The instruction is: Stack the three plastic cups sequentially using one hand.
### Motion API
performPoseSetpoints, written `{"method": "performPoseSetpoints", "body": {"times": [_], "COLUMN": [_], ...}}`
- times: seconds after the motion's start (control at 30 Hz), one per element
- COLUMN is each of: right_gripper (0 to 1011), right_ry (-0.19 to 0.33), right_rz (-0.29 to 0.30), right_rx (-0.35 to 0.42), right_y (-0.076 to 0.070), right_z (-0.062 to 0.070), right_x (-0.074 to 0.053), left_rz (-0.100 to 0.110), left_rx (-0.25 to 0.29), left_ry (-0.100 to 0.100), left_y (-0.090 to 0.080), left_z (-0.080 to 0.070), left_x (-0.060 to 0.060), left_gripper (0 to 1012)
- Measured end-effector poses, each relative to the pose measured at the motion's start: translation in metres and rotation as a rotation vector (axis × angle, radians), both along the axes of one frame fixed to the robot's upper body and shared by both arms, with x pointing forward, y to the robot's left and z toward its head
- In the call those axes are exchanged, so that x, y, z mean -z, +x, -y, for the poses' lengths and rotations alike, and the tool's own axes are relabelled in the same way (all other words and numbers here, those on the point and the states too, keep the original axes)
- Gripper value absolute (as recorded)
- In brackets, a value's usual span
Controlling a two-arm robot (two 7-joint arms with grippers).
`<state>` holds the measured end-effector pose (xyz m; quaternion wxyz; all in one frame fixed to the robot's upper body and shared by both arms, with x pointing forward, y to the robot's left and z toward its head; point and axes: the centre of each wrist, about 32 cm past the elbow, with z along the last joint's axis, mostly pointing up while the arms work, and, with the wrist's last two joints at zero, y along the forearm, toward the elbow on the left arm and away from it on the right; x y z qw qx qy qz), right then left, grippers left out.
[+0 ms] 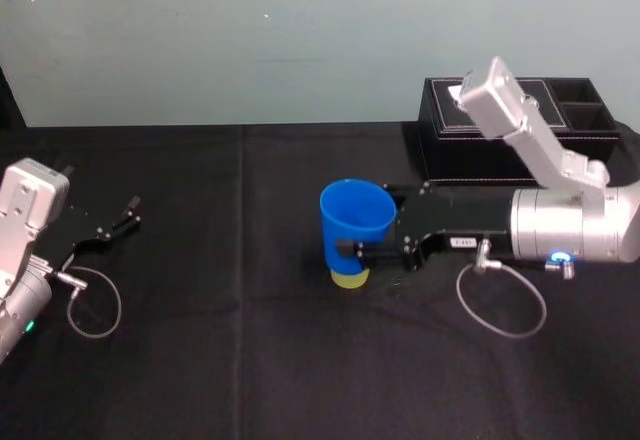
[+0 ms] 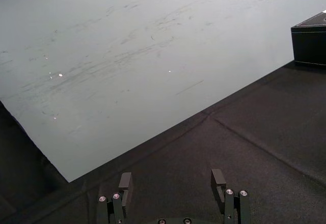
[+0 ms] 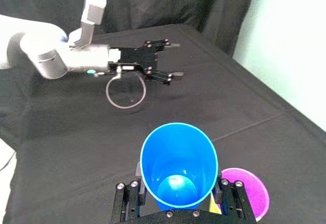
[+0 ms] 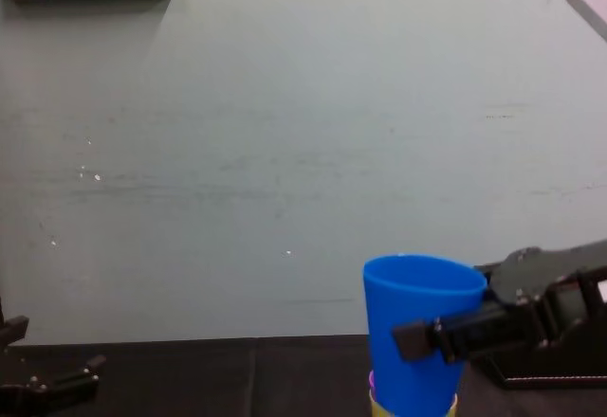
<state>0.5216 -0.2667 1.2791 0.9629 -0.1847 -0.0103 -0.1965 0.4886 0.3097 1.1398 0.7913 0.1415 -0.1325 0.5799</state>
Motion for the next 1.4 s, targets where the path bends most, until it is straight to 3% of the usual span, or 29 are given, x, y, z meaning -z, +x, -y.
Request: {"method": "performPoseSetpoints", "body": {"times": [0.27, 0.7, 1.4], "right_gripper": [718, 719, 718], "right_ry": [0.004, 0.012, -0.021], "right_rz": [-0.004, -0.035, -0.028], "right_rx": [0.047, 0.089, 0.134], "right_y": [0.016, 0.037, 0.052], "right_z": [0.003, -0.001, -0.006], "right_x": [-0.009, -0.008, 0.000], "left_rz": [0.000, 0.000, 0.000], "left_rx": [0.000, 0.000, 0.000], "left_ry": [0.000, 0.000, 0.000], "left_y": [0.000, 0.000, 0.000], "left_z": [0.000, 0.000, 0.000], "left_x": [0.000, 0.000, 0.000], "left_gripper": [1011, 1011, 1011]}}
